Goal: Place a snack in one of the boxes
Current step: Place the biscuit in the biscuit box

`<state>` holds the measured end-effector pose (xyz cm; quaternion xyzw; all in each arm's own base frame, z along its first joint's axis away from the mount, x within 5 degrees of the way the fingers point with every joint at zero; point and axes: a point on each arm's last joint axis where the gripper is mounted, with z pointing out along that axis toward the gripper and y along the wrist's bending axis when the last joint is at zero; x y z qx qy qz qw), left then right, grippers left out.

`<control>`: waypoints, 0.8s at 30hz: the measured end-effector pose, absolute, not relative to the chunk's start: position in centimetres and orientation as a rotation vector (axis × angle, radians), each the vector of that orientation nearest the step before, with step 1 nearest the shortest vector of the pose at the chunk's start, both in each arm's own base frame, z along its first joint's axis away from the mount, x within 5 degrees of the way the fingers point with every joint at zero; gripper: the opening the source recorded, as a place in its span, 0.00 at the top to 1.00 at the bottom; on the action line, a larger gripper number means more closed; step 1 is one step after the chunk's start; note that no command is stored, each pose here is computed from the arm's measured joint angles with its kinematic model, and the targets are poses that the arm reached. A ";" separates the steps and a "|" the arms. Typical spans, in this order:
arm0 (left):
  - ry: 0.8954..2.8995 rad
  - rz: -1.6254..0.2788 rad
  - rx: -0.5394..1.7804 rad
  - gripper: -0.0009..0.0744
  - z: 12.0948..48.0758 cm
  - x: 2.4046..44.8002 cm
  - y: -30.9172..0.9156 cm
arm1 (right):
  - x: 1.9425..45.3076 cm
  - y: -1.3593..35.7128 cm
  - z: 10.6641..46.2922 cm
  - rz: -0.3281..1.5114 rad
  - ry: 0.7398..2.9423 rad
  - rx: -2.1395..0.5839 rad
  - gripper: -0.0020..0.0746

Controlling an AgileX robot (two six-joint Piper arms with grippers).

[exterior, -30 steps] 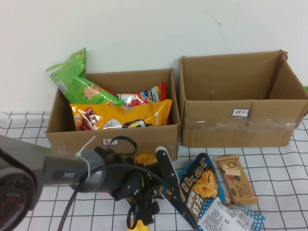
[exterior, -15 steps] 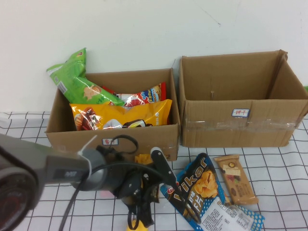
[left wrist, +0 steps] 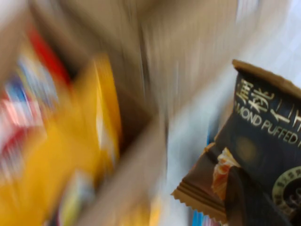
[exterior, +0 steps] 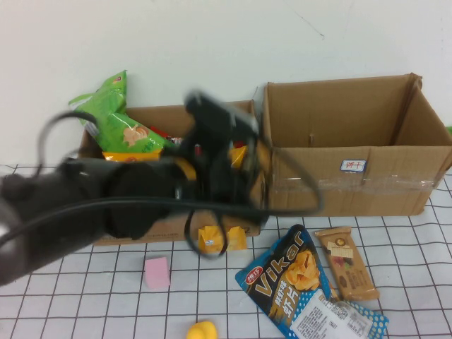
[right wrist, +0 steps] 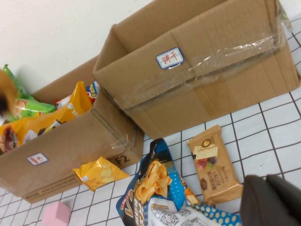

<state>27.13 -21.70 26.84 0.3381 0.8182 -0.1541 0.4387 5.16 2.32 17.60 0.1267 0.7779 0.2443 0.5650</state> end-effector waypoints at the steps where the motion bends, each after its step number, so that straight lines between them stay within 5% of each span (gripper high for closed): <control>1: 1.985 -0.419 0.787 0.90 28.1 26.9 -21.9 | 5.2 2.3 17.6 0.575 1.830 0.298 0.97; 11: 1.680 -0.477 0.723 0.90 34.4 29.1 -26.7 | 5.2 2.3 17.6 0.575 1.829 0.297 0.97; 24: 1.698 -0.478 0.713 0.84 27.5 39.2 -35.4 | 5.1 2.4 17.6 0.582 1.835 0.296 0.97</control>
